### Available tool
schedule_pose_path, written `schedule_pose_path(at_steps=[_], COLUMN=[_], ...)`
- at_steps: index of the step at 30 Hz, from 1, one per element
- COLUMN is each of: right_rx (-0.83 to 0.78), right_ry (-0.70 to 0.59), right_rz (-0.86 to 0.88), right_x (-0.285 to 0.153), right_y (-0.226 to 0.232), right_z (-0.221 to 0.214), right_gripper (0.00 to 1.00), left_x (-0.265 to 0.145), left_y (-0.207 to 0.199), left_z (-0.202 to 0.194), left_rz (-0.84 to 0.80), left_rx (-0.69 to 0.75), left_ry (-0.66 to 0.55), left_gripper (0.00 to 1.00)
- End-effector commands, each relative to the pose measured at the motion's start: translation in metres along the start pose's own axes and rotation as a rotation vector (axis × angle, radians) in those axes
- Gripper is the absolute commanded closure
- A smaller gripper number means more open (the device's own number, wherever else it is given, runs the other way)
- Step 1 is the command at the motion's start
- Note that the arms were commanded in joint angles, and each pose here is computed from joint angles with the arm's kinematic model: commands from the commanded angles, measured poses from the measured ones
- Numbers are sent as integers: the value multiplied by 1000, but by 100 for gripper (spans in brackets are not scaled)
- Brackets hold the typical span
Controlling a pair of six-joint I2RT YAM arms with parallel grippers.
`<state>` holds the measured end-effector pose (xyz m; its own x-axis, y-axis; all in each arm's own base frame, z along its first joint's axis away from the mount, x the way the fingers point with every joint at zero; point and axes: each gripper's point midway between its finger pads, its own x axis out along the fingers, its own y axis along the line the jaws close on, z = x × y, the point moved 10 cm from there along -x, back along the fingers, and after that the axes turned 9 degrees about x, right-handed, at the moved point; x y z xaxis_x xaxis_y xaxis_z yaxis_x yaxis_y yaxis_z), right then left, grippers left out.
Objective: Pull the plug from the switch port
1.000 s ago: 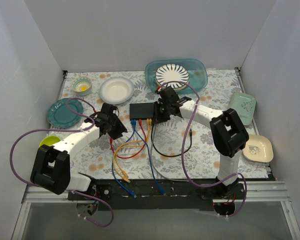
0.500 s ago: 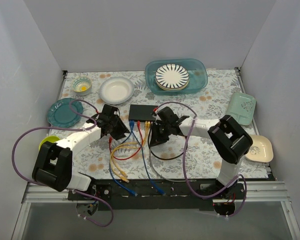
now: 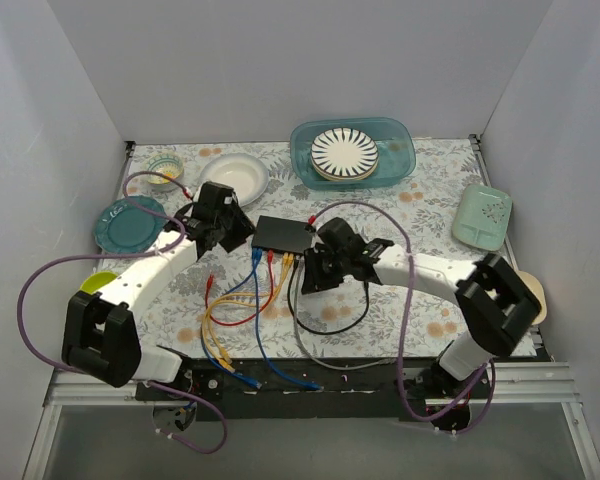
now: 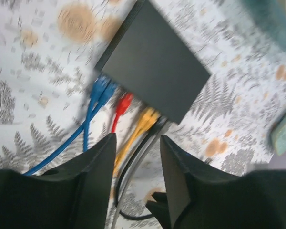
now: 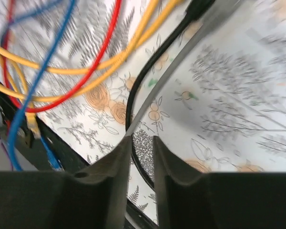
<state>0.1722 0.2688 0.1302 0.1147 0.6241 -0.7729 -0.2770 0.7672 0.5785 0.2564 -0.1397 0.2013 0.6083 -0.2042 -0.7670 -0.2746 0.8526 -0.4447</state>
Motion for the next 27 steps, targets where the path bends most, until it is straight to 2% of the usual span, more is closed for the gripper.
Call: schedule_pose_path(at_steps=[1,2,4,6,11,15,17,20,27], right_rx=[-82,-77,12,81,38,45,60,107,158], right_ry=[-309,-366,-363,-309,-372,-378,-352,-354,-394], right_rz=[-92,-110,-110,52,114,60,39,29,-1], right_x=[-52,-60,-61,-68,-79,-79,-75,-79,-99], right_y=[13,12,-8,-18,-26,-26,-26,-22,-20], right_z=[30,31,29,31,26,34,36,38,27], right_gripper=[58,50,19,15,15,22,28,31,34], left_x=[2,21,38,60,72,90,103,117,138], left_y=[-33,-36,-44,-41,-48,-59,-57,-46,-52], left_z=[43,45,57,61,75,83,84,80,73], left_rz=[-36,-39,-47,-52,-97,-114,-70,15,-91], left_rx=[52,62,17,1,31,87,86,82,115], left_ry=[-159,-135,-93,-44,-111,-78,-56,-66,4], left_gripper=[40,27,4,2,2,2,2,4,8])
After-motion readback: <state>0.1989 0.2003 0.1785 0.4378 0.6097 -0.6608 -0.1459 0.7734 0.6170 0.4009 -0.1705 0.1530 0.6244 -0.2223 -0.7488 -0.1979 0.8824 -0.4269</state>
